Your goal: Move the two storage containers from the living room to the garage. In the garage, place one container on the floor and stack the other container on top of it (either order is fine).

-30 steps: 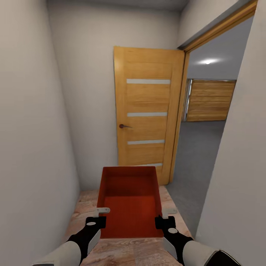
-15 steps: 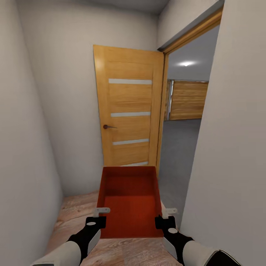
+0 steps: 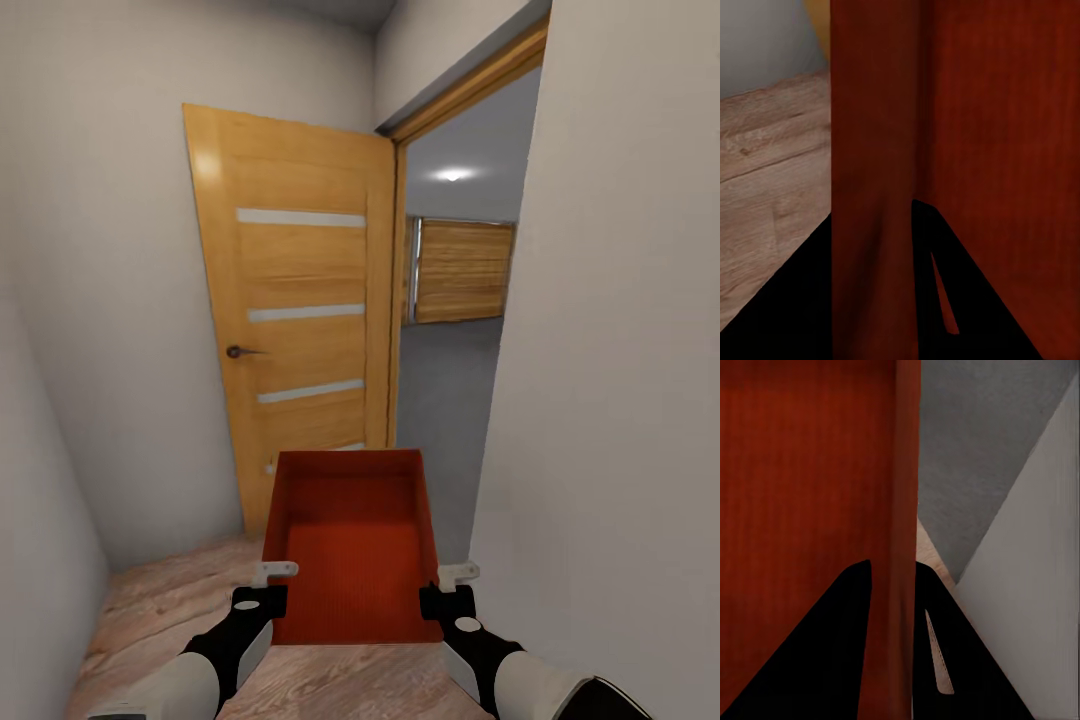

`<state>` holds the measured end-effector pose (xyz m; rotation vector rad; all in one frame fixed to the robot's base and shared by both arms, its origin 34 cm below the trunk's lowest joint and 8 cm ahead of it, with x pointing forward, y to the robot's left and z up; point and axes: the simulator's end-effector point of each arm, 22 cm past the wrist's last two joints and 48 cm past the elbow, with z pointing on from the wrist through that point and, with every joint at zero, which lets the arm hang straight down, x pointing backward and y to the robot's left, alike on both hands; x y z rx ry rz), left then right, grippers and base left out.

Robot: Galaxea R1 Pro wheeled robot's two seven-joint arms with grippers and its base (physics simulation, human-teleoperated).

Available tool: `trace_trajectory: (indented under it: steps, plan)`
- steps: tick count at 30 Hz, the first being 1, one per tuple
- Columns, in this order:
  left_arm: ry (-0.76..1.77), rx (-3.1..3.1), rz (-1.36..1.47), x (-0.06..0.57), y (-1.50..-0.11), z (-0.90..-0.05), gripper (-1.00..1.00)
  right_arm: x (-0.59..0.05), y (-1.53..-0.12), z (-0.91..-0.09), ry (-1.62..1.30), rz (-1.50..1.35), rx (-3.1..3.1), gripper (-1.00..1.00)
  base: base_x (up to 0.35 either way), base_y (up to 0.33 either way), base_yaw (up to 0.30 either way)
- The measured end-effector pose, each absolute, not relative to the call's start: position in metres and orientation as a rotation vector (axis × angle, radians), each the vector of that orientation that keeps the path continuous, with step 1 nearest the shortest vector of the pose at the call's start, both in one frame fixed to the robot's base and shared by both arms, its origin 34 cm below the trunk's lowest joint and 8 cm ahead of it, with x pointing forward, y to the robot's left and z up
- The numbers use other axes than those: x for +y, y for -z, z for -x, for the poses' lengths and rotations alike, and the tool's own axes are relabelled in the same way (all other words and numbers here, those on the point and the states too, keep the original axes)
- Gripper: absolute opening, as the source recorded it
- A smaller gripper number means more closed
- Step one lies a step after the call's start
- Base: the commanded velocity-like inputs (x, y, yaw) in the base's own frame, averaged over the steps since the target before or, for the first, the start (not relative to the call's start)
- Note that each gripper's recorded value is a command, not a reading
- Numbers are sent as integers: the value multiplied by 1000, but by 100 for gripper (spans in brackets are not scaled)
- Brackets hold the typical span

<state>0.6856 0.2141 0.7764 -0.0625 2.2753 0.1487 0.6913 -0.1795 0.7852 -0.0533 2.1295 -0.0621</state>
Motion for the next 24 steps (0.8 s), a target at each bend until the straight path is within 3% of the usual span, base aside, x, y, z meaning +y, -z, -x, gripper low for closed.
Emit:
trace_trajectory:
  steps: [5, 13, 24]
  plan:
    - [-149, 2275, 63, 214, -776, -686, -100, -180, -785, -691, 62, 53, 2129, -100, 306, 165, -253]
    - [-150, 2276, 62, 214, -776, -686, -100, -179, -785, -691, 61, 53, 2130, -100, 303, 196, -35]
    - [-152, 2276, 58, 214, -777, -686, -100, -180, -785, -691, 61, 50, 2132, -100, 258, 244, -268]
